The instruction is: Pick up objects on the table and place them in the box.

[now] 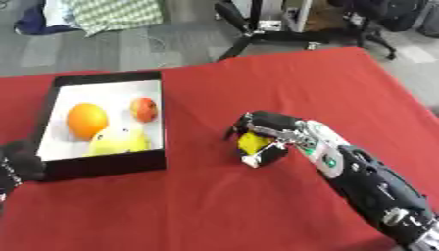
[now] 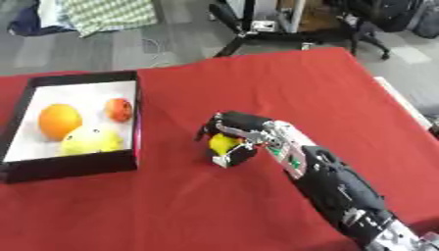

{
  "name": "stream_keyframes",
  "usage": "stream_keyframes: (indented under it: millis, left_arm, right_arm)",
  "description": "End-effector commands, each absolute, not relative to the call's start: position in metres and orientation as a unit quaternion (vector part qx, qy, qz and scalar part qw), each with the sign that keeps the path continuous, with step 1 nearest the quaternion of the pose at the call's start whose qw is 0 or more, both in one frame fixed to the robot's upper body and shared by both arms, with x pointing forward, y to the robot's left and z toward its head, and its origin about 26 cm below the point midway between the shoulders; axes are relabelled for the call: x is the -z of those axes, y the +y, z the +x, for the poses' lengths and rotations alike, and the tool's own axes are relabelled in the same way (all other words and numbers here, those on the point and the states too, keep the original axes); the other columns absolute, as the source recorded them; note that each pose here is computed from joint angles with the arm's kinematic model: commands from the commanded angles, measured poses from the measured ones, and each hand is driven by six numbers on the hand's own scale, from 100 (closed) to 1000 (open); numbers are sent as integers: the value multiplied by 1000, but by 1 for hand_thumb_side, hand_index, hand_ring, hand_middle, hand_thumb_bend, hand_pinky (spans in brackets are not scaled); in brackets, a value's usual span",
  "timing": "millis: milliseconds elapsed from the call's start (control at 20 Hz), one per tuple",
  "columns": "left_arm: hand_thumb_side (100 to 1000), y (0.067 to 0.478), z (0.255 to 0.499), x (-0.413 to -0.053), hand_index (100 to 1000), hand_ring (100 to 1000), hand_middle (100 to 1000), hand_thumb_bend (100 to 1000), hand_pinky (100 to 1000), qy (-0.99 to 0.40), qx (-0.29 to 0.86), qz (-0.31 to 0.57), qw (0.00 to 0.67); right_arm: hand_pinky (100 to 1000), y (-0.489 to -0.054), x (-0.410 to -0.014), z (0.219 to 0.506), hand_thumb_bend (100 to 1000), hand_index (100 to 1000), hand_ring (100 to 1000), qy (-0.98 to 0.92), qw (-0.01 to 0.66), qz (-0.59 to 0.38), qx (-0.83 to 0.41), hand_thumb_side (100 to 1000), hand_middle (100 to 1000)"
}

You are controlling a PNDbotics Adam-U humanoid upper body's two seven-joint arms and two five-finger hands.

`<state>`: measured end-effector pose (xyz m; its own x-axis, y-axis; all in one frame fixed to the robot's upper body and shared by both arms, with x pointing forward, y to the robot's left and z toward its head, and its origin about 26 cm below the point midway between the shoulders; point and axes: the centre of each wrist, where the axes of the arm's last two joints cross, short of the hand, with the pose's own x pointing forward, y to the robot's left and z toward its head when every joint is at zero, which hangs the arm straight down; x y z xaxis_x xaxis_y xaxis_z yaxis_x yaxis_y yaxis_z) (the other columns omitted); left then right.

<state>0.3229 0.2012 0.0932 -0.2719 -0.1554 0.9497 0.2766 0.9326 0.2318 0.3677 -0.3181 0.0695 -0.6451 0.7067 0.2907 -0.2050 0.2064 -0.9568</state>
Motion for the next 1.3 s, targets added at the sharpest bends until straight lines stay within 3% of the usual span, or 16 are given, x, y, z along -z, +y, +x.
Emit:
stream_keyframes:
  millis: [50, 550, 700, 1000, 1300]
  left_arm:
    - [1000, 205, 324, -101, 813, 653, 584, 100, 691, -785, 180, -32, 592]
    - [1000, 204, 323, -100, 812, 652, 583, 100, 690, -784, 181, -34, 592]
    - [1000, 202, 324, -102, 812, 652, 583, 100, 690, -786, 182, -37, 590]
    - [1000, 194, 325, -105, 812, 651, 582, 100, 690, -787, 190, -51, 584]
    - [1000, 176, 326, -110, 812, 651, 582, 100, 690, -787, 214, -84, 573]
  right_arm:
    - [785, -316, -96, 374, 100, 673, 332, -716, 352, -196, -571, 240, 231]
    - [771, -277, -179, 402, 100, 663, 325, -793, 269, -162, -522, 355, 217]
    - [769, -261, -193, 412, 100, 663, 325, -801, 254, -149, -522, 330, 216]
    - [781, -225, -205, 433, 100, 669, 328, -809, 243, -110, -524, 340, 224]
    - [798, -188, -194, 453, 100, 681, 338, -790, 248, -84, -554, 310, 241]
